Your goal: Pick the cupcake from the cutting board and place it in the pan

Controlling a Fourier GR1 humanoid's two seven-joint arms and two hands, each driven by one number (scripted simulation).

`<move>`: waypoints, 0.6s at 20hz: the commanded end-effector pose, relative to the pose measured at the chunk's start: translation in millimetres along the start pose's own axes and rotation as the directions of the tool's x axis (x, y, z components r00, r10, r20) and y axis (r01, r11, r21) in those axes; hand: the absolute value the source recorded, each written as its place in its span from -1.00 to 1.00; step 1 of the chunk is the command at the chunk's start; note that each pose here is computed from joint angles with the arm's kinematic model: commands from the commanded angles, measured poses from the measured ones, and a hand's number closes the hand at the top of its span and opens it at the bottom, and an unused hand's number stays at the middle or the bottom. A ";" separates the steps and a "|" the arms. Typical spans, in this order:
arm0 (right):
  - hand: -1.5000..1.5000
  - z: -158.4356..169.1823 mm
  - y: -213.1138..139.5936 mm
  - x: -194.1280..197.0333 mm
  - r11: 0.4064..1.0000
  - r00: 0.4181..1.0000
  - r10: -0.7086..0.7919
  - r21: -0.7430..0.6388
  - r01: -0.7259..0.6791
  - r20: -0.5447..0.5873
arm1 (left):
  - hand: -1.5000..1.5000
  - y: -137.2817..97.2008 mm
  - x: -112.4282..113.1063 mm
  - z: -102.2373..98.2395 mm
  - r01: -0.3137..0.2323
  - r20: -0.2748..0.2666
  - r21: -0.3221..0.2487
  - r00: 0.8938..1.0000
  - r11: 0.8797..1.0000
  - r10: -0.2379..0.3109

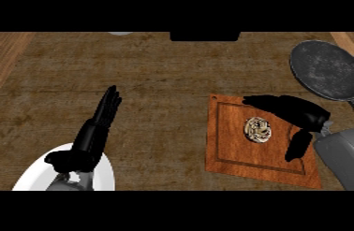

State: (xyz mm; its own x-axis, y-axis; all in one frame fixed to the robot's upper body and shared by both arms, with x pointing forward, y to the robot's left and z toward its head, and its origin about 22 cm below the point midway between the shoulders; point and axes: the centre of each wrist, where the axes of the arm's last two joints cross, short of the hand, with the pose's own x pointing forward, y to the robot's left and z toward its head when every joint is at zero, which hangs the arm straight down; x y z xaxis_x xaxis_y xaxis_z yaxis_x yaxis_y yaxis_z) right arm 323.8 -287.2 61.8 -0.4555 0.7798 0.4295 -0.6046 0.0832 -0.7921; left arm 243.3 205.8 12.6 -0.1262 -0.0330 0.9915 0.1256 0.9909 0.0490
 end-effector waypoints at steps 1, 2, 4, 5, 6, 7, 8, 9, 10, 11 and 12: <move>-1.00 -1.4 1.8 6.5 0.999 0.999 -0.029 -0.018 0.028 -0.018 | 0.00 -7.4 -3.6 6.1 0.005 0.008 0.006 1.000 1.000 -0.005; -1.00 -15.9 7.1 12.5 0.999 0.999 -0.042 -0.030 0.042 0.004 | 0.00 -10.7 -5.3 3.9 -0.001 0.000 0.011 1.000 1.000 0.001; -1.00 -10.4 -2.6 0.1 0.998 0.999 -0.050 -0.030 0.050 -0.007 | 0.00 -1.8 1.3 -1.2 0.014 -0.001 0.011 1.000 1.000 -0.014; -1.00 -18.0 -5.8 1.0 0.998 0.998 -0.058 -0.030 0.059 0.010 | 0.00 9.4 11.4 -5.7 0.010 -0.003 -0.007 1.000 1.000 -0.010; -1.00 -38.0 22.5 -0.1 0.998 0.999 -0.051 -0.024 0.051 0.004 | 0.00 -13.8 0.8 3.0 0.012 0.017 0.001 1.000 1.000 -0.012; -1.00 -16.4 23.5 -14.2 0.998 0.998 -0.051 -0.027 0.051 0.026 | 0.00 -2.9 -4.6 6.5 0.013 -0.008 0.012 1.000 1.000 -0.013; -1.00 -36.1 14.2 4.8 0.999 0.999 -0.041 -0.003 0.041 -0.003 | 0.00 3.8 3.1 1.0 -0.007 0.006 0.002 1.000 1.000 0.007; -1.00 -34.0 17.9 5.3 0.998 0.999 -0.054 -0.044 0.055 0.003 | 0.00 -18.9 8.1 -3.7 -0.015 -0.010 0.019 1.000 1.000 0.015; -1.00 -27.8 18.4 -2.0 0.999 0.999 -0.050 -0.011 0.049 -0.011 | 0.00 -0.7 -1.3 4.3 0.012 0.002 0.009 1.000 1.000 -0.012; -1.00 -38.1 13.7 -2.8 0.999 0.999 -0.048 -0.009 0.048 -0.011 | 0.00 -10.2 1.4 3.3 -0.012 0.012 0.017 1.000 1.000 0.012; -1.00 -36.9 18.6 1.3 0.999 0.999 -0.046 0.010 0.046 -0.025 | 0.00 -13.8 6.8 -5.7 0.010 0.006 0.016 1.000 1.000 -0.010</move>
State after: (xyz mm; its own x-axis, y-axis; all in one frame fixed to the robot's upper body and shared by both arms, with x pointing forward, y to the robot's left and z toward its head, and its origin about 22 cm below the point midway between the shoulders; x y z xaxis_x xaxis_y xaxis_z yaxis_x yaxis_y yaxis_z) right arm 334.3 -268.3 36.9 -0.4224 0.7797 0.4622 -0.6158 0.1273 -0.7776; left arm 242.4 198.2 15.0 -0.1297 -0.0346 0.9909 0.1145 0.9922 0.0496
